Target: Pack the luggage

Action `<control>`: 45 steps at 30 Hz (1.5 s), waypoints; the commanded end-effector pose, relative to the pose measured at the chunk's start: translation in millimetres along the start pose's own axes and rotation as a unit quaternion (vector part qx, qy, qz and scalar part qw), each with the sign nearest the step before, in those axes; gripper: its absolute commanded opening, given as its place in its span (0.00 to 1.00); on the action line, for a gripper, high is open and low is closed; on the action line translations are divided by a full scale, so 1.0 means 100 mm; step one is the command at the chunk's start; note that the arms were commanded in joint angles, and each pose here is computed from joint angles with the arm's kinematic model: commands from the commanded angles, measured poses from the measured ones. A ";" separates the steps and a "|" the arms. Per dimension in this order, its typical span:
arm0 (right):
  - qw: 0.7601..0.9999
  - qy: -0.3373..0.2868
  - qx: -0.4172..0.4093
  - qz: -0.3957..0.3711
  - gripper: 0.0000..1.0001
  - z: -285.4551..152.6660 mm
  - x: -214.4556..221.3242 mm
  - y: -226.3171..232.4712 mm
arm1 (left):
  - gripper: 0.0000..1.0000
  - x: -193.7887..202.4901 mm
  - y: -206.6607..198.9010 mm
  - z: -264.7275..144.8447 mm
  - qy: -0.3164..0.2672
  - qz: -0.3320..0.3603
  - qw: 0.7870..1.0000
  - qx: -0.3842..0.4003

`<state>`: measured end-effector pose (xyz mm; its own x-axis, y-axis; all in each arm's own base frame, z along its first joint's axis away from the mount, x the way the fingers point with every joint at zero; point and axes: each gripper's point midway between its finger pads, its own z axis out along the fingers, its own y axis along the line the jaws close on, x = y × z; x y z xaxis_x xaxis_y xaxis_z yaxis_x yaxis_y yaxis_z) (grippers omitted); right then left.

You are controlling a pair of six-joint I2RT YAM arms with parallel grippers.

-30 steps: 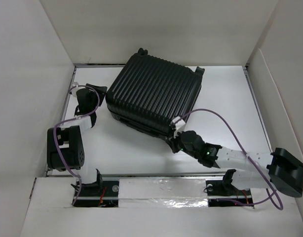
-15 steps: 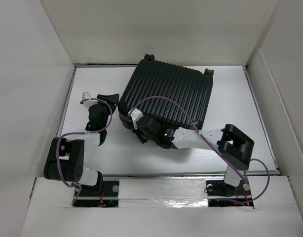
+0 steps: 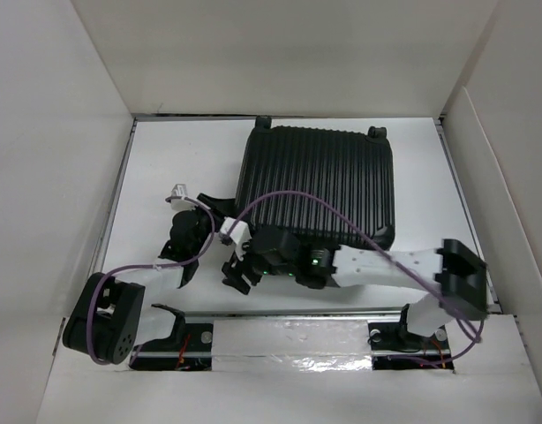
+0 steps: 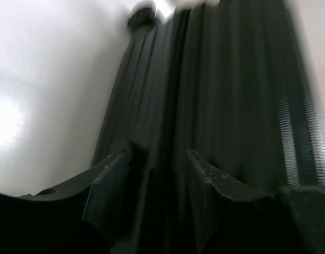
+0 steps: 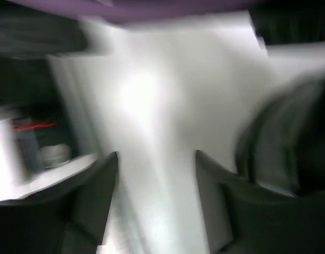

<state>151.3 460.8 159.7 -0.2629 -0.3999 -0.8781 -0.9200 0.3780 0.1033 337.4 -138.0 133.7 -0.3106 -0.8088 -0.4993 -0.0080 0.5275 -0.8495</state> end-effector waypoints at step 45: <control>0.969 -0.186 -0.035 0.156 0.99 -0.93 -1.77 -3.39 | 0.46 1.25 -0.17 -0.77 0.178 0.093 0.976 0.088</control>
<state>580.5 203.0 255.6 -0.3706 0.1432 -0.9177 -0.5455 0.7662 0.3398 261.3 -186.1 94.2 -0.4469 -0.6375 -0.6277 0.0996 0.6618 -0.7430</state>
